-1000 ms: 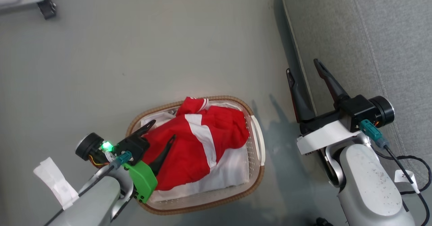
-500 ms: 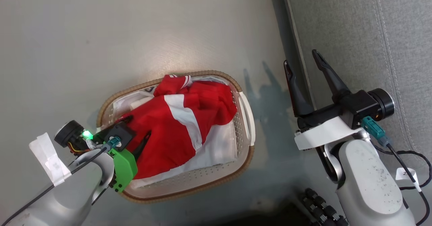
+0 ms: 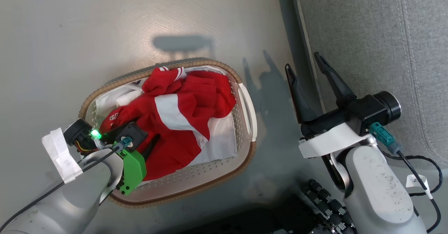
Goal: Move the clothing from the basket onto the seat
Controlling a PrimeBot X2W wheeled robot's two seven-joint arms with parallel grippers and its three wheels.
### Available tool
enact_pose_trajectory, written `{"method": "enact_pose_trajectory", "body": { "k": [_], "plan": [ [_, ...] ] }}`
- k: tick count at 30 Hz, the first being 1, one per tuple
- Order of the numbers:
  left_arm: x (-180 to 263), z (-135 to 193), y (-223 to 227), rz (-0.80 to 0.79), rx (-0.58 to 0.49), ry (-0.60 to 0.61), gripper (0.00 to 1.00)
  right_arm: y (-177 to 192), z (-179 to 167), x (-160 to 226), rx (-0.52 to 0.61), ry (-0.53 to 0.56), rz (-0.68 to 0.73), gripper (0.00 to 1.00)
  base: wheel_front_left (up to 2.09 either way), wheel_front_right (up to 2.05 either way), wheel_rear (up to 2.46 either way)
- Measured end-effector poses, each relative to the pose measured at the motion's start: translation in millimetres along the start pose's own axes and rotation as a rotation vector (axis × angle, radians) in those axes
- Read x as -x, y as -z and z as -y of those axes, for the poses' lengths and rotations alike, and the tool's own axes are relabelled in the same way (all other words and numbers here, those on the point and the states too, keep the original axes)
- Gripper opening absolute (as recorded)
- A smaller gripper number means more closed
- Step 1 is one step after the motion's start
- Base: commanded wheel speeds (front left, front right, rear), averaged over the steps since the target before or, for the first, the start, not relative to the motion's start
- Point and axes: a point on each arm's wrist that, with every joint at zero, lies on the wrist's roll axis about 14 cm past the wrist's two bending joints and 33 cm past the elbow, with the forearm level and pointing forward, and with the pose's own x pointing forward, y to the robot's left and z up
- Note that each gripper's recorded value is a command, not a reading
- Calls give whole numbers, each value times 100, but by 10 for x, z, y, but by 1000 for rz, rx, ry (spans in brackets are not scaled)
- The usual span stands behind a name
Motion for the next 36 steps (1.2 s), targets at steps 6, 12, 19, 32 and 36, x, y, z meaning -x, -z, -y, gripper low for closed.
{"method": "enact_pose_trajectory", "body": {
  "k": [6, 12, 19, 32, 36],
  "plan": [
    [-53, 109, 129, -55, 20, 18, 58, 36, 9, 7, -6, 3, -10, 100, 0, 0, 0],
    [23, 171, 88, -52, 30, 11, 0, -46, 3, 22, -8, 3, 5, 100, 0, 0, 0],
    [203, 264, -89, 4, 50, -22, 0, -254, -55, 87, -4, -8, 43, 100, 0, 0, 0],
    [779, 490, -754, 223, 122, -135, 0, -708, -146, 483, -11, 2, 132, 100, 0, 0, 0],
    [1010, 467, -1112, 345, 122, -196, 0, -813, -187, 626, -13, 3, 159, 100, 0, 0, 0]
  ]
}}
